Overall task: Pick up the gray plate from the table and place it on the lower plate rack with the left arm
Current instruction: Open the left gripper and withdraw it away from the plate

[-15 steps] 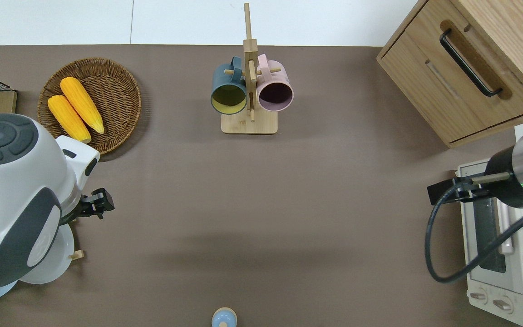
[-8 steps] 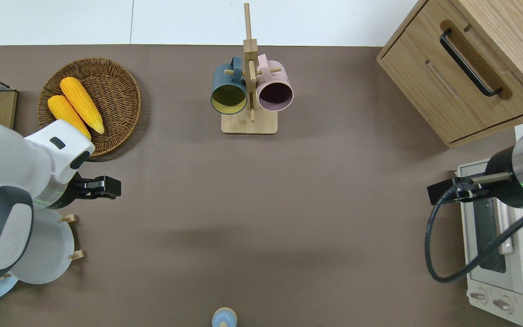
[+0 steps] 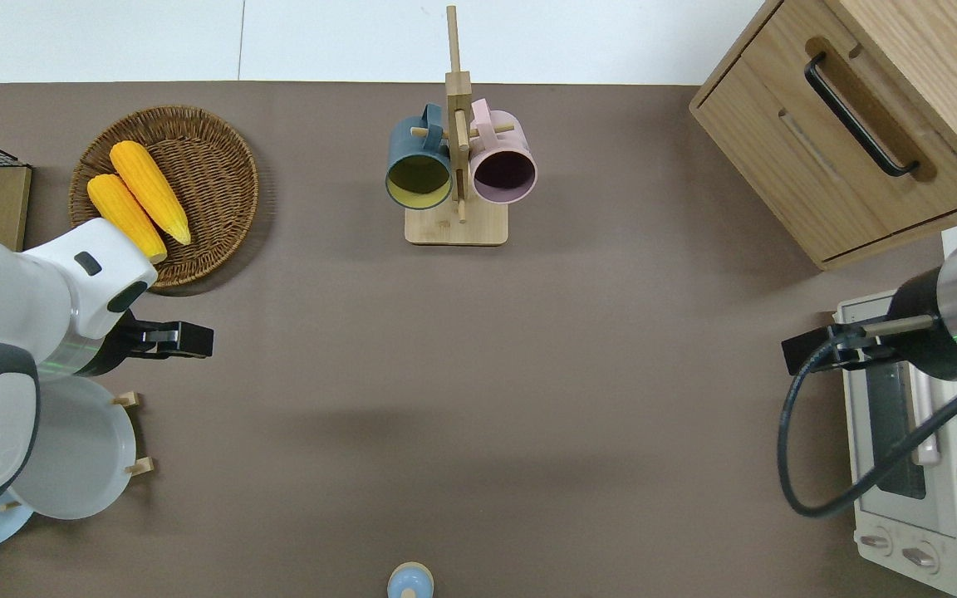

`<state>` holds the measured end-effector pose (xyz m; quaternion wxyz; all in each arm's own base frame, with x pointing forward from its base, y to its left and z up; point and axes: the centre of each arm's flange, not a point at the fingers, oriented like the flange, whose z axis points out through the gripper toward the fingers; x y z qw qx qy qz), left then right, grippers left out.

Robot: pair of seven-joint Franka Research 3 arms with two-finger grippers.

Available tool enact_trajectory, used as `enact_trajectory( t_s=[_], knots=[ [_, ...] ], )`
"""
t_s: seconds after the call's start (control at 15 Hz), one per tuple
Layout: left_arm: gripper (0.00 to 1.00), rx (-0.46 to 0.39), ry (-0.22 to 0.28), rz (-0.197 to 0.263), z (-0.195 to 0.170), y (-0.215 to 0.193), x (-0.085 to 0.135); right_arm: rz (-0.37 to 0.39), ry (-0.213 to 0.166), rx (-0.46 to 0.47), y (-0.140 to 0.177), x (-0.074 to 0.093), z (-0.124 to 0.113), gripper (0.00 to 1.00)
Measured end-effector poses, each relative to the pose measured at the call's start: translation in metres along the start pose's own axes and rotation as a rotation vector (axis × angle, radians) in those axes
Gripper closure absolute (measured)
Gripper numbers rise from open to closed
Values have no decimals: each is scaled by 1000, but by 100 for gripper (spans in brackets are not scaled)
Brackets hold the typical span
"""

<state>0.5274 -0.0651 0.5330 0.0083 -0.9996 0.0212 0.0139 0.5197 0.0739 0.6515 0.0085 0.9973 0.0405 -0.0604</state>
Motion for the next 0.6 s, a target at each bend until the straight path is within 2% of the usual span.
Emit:
enact_trajectory(
  t_s=[0.13,0.33,0.6],
  knots=[
    [0,-44,18,-27,-1,-7,-3,0,0,0,0,0,0,1],
    [0,-60,35,-51,-2,-16,-6,0,0,0,0,0,0,1],
    [0,-52,41,-51,-2,-17,-6,0,0,0,0,0,0,1]
  ],
)
